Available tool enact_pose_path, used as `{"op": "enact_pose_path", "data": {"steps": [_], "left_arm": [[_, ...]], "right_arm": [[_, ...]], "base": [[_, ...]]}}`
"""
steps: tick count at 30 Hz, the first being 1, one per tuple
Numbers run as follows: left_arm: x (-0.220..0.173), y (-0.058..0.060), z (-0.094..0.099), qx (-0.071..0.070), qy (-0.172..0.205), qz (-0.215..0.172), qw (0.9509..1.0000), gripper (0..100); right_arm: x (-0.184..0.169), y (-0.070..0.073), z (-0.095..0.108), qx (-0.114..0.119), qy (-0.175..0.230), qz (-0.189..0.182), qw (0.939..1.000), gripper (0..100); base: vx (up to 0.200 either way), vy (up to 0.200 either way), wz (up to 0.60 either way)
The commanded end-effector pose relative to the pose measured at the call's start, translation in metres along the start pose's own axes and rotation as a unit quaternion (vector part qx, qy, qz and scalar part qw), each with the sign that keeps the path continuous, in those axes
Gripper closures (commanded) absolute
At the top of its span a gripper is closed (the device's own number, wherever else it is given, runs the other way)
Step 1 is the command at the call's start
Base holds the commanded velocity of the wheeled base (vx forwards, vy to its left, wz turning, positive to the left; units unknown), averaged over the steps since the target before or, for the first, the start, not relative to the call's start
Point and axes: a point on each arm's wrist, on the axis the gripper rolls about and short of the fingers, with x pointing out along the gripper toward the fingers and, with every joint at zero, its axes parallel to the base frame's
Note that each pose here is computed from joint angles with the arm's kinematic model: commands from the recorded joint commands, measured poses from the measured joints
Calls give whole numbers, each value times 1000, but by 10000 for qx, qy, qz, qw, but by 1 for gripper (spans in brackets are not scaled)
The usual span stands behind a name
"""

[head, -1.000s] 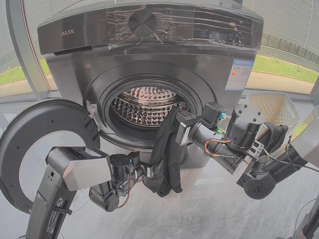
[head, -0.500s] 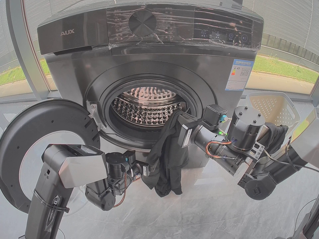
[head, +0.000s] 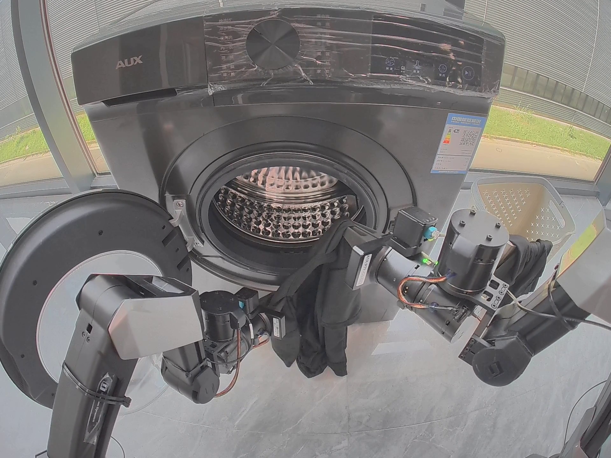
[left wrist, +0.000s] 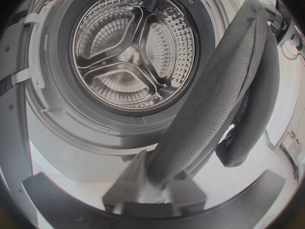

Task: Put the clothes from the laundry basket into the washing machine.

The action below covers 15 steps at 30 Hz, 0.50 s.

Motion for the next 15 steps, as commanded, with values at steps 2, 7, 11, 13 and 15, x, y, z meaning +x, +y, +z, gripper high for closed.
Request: {"op": "enact_pose_path", "data": {"steps": [2,7,11,13,15], "left_arm": [[-12,1,23,-22,-178,7,9998,100],[-52,-1,69,-112,-401,-196,9989,100],[-93,-1,98,-89,-535,-359,9979,100],[-110,-3,113,-91,-677,-500,9964,100],[-128,-3,124,-84,-796,-632,9948,100]], "right_arm": [[-9,-13,0,-39,110,-178,9998,100],[-20,-37,-13,-87,374,-443,9983,100],[-33,-51,-21,-88,506,-383,9979,100],[-41,-54,-27,-85,583,-324,9977,100],[-51,-55,-33,-69,647,-194,9977,100]], "base": [[0,0,0],[0,0,0],[0,0,0],[0,0,0],[0,0,0]]}}
